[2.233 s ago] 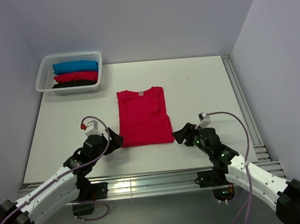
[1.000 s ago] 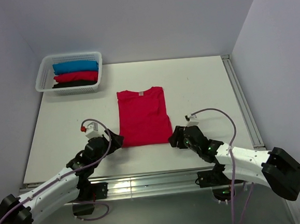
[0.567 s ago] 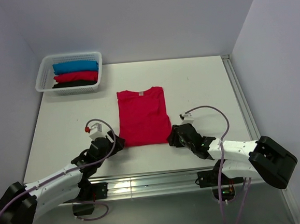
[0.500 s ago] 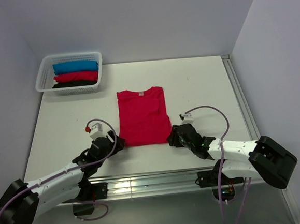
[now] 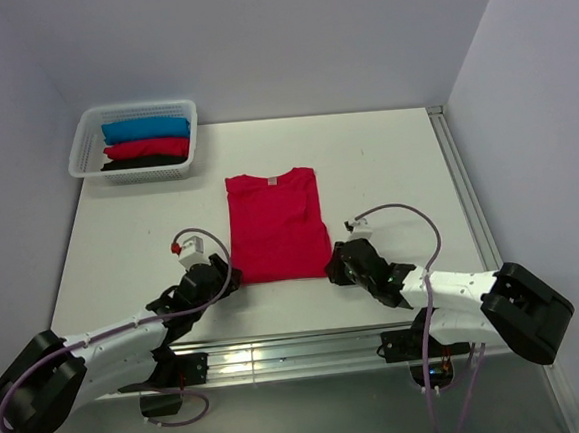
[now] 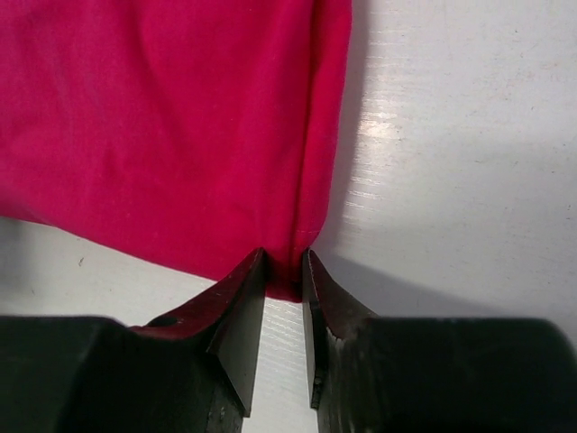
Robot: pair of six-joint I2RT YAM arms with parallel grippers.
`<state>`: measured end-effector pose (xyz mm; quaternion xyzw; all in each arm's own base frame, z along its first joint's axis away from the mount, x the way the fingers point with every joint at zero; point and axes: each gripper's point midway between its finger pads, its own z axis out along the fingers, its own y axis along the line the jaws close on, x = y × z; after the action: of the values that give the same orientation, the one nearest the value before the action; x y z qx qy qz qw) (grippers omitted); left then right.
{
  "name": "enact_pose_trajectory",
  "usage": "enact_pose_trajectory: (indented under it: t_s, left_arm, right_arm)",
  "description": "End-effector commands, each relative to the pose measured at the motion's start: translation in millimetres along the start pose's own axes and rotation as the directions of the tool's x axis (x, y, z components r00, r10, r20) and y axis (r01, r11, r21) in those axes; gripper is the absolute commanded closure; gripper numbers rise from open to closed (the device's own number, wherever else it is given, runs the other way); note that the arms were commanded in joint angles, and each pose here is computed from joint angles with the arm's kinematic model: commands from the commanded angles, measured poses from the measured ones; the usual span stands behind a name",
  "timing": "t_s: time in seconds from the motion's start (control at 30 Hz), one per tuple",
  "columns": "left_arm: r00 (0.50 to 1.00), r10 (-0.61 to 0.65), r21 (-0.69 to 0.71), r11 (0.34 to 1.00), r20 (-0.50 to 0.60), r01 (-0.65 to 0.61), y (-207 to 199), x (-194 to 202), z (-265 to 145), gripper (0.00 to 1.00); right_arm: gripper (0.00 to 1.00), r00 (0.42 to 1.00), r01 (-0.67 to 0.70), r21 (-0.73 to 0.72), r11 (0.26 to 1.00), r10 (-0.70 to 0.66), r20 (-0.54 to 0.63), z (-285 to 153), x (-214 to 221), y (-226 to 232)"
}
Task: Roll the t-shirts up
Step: Roll the tshirt
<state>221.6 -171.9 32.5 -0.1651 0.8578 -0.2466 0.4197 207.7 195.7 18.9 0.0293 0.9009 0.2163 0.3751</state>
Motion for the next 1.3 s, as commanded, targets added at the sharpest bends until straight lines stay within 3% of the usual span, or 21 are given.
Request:
enact_pose_trajectory:
  t_s: [0.0, 0.1, 0.3, 0.43, 0.77, 1.27]
  left_arm:
    - [1.0, 0.026, 0.063, 0.998, 0.002, -0.026, -17, -2, 0, 0.5]
    - [0.999, 0.045, 0.069, 0.997, -0.012, -0.044, -18, 1, -1, 0.57]
    - [0.997, 0.058, 0.058, 0.997, -0.046, -0.056, -19, 6, 0, 0.81]
    - [0.995, 0.065, 0.034, 0.997, -0.079, -0.062, -20, 8, -1, 0.9]
    - [0.973, 0.087, 0.001, 0.996, -0.216, -0.088, -37, 13, -5, 0.96]
    - [0.972, 0.049, -0.019, 0.998, -0.232, -0.055, -24, -9, 0, 1.0]
  right_arm:
    - [0.71, 0.999, 0.019, -0.026, 0.999, -0.018, 0.033, -1, -16, 17]
    - [0.73, 0.999, 0.022, -0.028, 0.999, -0.021, 0.027, -2, -14, 19]
    - [0.92, 1.0, 0.024, -0.041, 0.999, -0.024, 0.012, -8, -13, 24]
    - [1.0, 0.999, 0.029, -0.051, 0.998, -0.03, -0.035, -13, -9, 29]
    - [1.0, 0.989, 0.044, -0.041, 0.998, -0.049, -0.142, -21, 1, 33]
    - [1.0, 0.979, 0.011, -0.06, 0.998, -0.023, -0.202, -29, 19, 30]
